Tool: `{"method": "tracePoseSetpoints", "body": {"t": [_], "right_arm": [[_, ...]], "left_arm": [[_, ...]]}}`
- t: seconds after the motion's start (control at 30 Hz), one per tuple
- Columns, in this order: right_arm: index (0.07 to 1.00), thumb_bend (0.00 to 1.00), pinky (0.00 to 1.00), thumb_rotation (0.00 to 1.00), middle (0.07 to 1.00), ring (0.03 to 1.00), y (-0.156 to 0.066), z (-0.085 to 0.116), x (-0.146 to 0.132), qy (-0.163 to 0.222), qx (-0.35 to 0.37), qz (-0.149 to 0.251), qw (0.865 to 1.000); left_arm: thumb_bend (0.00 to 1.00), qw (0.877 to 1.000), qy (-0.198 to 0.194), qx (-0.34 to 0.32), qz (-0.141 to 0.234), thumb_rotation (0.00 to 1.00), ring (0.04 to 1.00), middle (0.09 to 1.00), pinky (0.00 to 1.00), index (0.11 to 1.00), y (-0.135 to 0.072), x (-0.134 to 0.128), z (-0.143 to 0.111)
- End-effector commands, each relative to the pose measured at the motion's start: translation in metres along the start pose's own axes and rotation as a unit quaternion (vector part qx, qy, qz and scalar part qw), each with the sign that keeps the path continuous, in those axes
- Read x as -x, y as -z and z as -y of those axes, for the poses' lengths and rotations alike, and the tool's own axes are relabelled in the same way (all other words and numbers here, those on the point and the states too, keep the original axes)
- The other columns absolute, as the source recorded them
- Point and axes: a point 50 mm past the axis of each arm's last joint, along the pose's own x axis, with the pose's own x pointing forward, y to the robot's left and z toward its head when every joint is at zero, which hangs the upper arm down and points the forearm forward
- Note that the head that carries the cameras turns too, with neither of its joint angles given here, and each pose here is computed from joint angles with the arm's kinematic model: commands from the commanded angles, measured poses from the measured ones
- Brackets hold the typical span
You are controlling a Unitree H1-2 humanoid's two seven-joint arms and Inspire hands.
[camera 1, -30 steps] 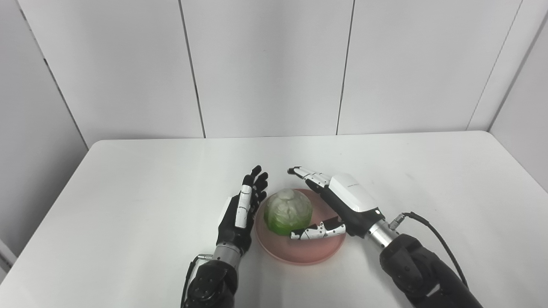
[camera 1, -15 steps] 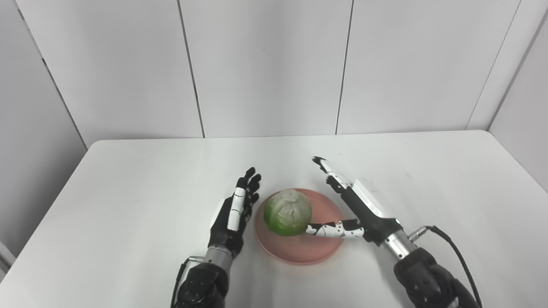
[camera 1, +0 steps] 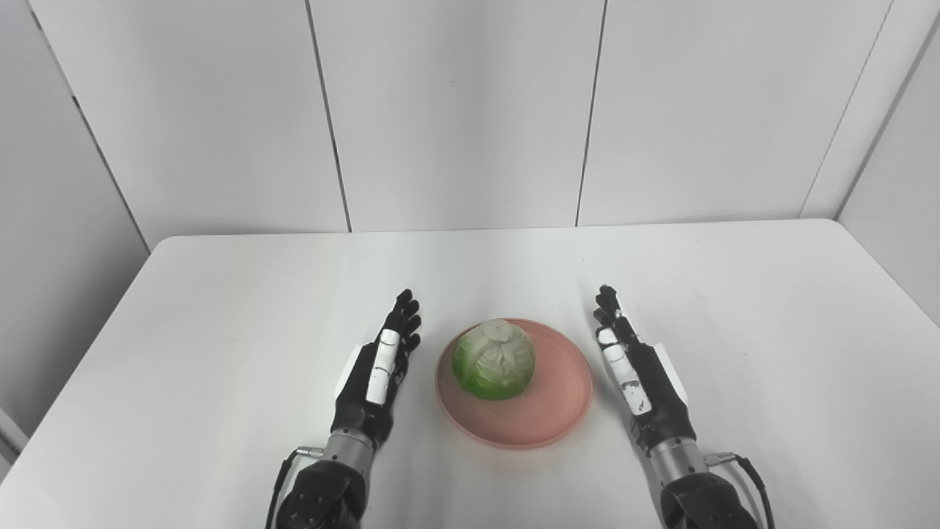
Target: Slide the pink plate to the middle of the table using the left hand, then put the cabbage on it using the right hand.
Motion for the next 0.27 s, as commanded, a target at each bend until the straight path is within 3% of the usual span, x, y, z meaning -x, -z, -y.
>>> {"method": "tracePoseSetpoints", "body": {"t": [0.0, 0.23], "right_arm": [[1.000, 0.68, 1.00, 0.97, 1.000, 1.000, -0.0105, -0.0050, -0.0084, 0.008, -0.015, 0.032, 0.999], [1.000, 0.70, 1.00, 0.93, 1.000, 1.000, -0.0140, -0.0099, -0.0086, 0.038, -0.027, 0.044, 0.998]], "left_arm": [[0.84, 0.999, 0.002, -0.002, 0.032, 1.00, 1.000, 1.000, 1.00, 1.000, -0.0106, -0.0011, -0.0020], [0.81, 0.999, -0.006, 0.004, 0.038, 1.00, 1.000, 1.000, 1.00, 1.000, -0.0088, 0.0028, 0.0055]]}}
